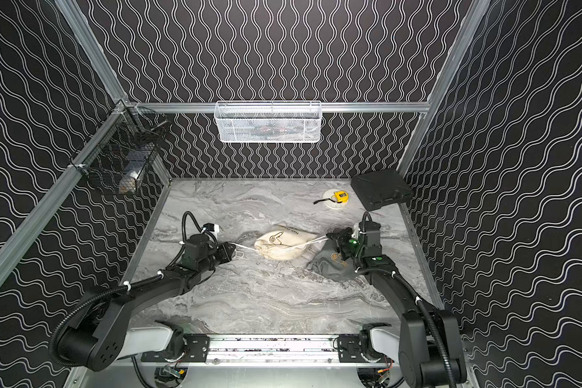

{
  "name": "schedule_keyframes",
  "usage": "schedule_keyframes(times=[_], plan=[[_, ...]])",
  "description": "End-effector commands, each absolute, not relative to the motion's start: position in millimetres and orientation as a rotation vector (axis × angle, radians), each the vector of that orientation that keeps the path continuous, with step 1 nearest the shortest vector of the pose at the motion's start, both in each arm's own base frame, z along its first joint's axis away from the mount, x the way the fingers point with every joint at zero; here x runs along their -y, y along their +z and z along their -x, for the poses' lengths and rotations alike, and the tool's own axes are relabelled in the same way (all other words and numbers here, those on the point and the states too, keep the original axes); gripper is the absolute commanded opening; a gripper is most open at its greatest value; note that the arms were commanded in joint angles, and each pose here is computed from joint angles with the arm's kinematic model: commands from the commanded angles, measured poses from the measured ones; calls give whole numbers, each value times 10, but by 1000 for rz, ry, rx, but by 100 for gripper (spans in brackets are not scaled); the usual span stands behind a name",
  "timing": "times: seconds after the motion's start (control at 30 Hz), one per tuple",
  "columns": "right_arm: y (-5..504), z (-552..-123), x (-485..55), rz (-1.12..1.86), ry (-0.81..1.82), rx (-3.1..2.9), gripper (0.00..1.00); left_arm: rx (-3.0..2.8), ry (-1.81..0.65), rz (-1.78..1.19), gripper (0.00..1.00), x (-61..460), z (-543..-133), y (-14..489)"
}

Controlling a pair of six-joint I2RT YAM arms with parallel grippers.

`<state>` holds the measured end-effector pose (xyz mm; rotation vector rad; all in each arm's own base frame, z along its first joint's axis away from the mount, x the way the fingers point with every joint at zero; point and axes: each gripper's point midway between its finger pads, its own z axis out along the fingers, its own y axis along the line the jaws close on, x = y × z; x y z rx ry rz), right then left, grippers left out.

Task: Pack away hair dryers
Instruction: Place the drawstrings on both sides at the center of the board.

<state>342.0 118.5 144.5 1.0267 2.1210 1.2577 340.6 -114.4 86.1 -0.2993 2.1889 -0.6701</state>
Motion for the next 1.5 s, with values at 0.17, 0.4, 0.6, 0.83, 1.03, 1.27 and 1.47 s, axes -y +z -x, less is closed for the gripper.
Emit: schedule_keyframes(times=[0.17, 0.4, 0.6, 0.83, 1.03, 1.27, 1.47], plan=[[1500, -3597, -1616, -892, 1283, -2109, 0, -2157, -517, 200, 0, 1156, -3429, 1063], [1482, -3610, -1953, -733, 1294, -2204, 0, -2187, -435, 125, 0, 1239, -3363, 1031], [1525, -3556, -1862, -625, 1147, -2249, 18, -2223, -375, 123, 11, 1210, -3360, 990], [1623, -3471, -1710, -451, 940, -2308, 97, -2248, -215, 154, 93, 1084, -3318, 963], [1866, -3426, -1316, -367, 665, -2193, 100, -2194, -71, 169, 99, 956, -3252, 1111], [1957, -3328, -592, -275, 149, -2010, 100, -2163, -52, 198, 99, 900, -3254, 1204], [1781, -3210, -101, -283, -112, -1736, 100, -2146, -35, 213, 99, 862, -3249, 1251]])
